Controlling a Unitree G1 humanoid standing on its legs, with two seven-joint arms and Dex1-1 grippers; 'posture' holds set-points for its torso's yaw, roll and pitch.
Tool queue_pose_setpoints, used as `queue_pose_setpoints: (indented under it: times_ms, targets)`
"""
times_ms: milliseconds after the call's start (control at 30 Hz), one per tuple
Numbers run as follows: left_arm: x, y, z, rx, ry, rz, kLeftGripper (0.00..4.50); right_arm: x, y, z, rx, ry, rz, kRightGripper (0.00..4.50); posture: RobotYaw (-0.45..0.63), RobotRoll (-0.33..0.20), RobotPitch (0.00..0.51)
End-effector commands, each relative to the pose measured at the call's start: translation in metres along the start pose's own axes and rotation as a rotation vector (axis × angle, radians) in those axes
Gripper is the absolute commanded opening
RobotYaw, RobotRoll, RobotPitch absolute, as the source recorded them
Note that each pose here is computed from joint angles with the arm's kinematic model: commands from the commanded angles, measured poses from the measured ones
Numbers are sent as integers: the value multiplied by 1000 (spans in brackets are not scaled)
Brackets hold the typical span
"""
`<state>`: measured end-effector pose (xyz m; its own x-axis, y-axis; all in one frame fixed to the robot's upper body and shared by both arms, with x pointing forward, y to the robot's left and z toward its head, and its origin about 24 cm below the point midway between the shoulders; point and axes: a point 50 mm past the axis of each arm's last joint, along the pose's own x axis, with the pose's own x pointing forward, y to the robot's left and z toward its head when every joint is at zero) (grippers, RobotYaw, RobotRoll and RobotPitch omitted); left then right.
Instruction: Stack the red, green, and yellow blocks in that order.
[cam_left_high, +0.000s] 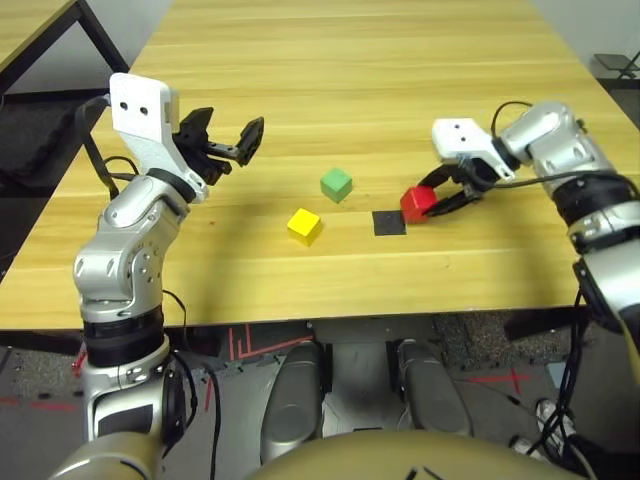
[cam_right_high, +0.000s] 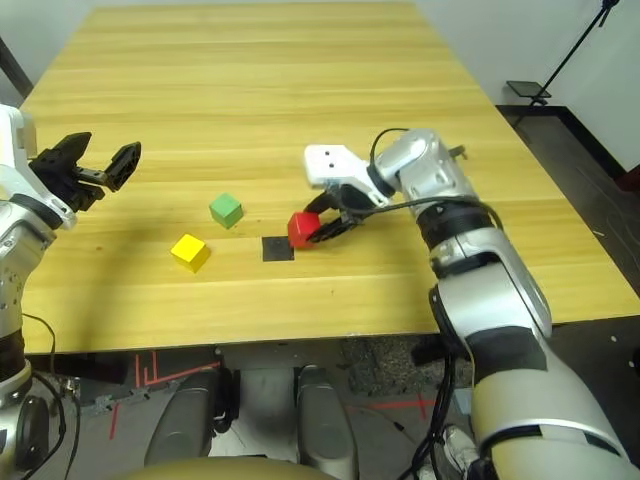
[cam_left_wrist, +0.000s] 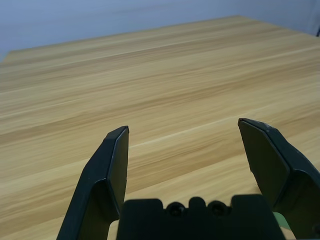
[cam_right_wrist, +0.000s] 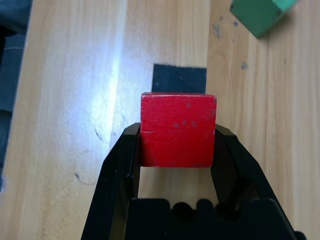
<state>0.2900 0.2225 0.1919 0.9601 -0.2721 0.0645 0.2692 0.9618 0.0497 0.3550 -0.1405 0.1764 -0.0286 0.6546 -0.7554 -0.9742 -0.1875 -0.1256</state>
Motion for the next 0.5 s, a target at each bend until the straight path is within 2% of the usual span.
queue_pose_setpoints:
  times_ms: [33,500]
  targets:
    - [3,-2,-2,5,6,-2,4500,12,-1,10,-5,41,-3,2045,411,-223,107]
    - [-10,0,-7,-5,9,53,4500,29,-12,24,28,128,-84,2045,466,-238,110]
